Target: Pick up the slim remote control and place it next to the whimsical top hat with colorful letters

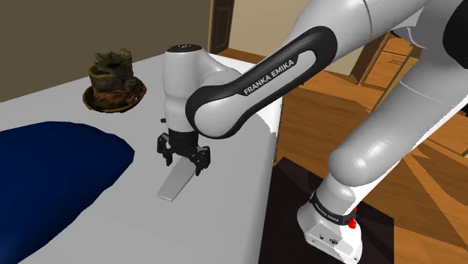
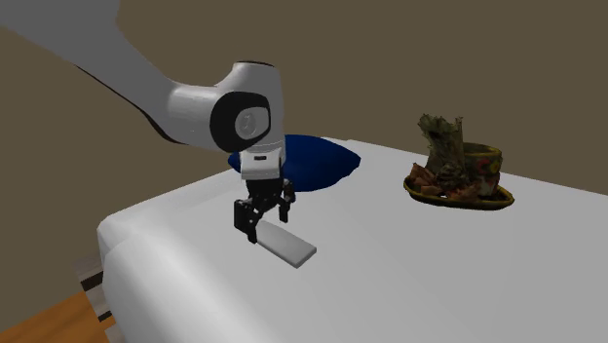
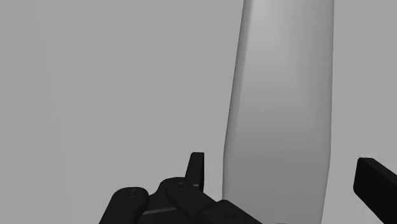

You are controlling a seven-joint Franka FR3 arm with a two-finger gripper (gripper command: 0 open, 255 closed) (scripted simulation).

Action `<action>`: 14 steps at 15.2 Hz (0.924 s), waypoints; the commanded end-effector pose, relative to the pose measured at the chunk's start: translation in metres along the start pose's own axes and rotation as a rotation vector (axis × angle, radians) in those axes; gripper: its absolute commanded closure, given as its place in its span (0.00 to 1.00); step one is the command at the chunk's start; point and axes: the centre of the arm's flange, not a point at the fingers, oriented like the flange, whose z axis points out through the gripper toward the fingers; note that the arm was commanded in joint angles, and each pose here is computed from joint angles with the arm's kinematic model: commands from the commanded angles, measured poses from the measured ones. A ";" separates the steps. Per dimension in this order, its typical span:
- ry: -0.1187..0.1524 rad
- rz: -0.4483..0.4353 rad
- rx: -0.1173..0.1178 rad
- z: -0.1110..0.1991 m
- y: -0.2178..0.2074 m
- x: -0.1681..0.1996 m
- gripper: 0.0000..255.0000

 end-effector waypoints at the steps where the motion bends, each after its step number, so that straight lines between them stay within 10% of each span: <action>1: 0.000 0.000 0.001 0.014 -0.001 0.001 0.00; 9: 0.000 0.000 0.001 0.014 -0.001 0.001 0.00; 10: 0.000 0.000 0.001 0.014 -0.001 0.001 1.00; 14: 0.000 0.000 0.001 0.014 -0.001 0.001 1.00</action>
